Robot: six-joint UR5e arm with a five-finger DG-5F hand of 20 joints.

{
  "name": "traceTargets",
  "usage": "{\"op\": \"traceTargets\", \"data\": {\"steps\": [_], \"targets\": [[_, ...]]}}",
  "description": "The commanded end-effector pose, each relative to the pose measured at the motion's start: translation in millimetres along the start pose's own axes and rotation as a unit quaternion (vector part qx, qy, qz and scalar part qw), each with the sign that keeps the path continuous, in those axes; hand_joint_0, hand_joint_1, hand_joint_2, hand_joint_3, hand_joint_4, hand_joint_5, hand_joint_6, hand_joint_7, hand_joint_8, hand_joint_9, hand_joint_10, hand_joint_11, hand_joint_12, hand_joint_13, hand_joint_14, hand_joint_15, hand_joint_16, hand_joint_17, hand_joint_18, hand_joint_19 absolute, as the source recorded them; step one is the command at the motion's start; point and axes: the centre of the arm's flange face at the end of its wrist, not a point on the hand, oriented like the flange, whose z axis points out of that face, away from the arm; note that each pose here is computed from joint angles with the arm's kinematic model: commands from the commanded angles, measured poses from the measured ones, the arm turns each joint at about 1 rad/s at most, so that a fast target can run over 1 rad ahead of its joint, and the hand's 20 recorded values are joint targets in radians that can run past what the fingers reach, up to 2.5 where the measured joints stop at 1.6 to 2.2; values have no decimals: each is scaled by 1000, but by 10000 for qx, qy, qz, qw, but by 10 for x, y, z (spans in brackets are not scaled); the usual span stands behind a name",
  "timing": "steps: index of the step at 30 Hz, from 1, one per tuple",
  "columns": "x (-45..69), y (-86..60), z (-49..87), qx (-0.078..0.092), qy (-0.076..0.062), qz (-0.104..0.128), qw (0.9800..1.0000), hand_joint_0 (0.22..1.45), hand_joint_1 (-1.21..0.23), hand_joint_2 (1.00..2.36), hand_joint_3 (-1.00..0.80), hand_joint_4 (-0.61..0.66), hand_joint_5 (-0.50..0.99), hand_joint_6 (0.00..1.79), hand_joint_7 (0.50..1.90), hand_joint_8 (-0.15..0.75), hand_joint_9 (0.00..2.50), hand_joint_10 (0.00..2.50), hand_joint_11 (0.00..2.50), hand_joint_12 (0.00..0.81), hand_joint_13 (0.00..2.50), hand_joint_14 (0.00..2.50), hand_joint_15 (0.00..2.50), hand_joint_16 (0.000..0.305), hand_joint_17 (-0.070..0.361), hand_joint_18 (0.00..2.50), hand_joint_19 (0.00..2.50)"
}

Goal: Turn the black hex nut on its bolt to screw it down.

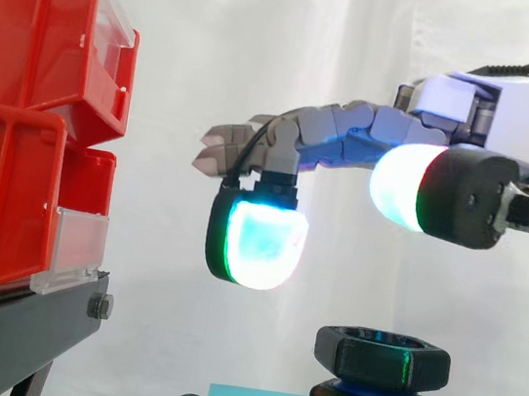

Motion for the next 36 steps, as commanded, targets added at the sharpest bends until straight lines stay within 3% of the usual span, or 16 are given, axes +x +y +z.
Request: {"op": "traceTargets", "data": {"steps": [1,9,13,19,28,36], "targets": [[22,28,36,-14,-80,-8,10000,427,-113,1000,-500,224,-142,503,1143,243,373,0,0,329,206,0,0,56,127,14,0],[29,216,83,-140,-10,44,9999,426,-116,1000,-500,228,-139,503,1147,241,377,0,0,328,205,0,0,56,127,14,0],[29,283,101,-187,1,61,9998,427,-116,1000,-500,231,-129,503,1218,242,386,1,0,327,204,0,0,56,126,14,0],[61,424,101,-290,173,120,9994,427,-118,1000,-500,227,-118,502,1285,246,398,0,0,327,206,0,0,56,126,17,0],[81,471,105,-322,210,184,9991,431,-143,1000,-500,226,-118,502,1254,242,417,0,0,322,222,0,0,55,124,27,0],[107,408,73,-281,282,190,9990,433,-150,1000,-500,229,-118,502,1255,241,420,1,0,322,223,0,0,55,124,31,0]]}}
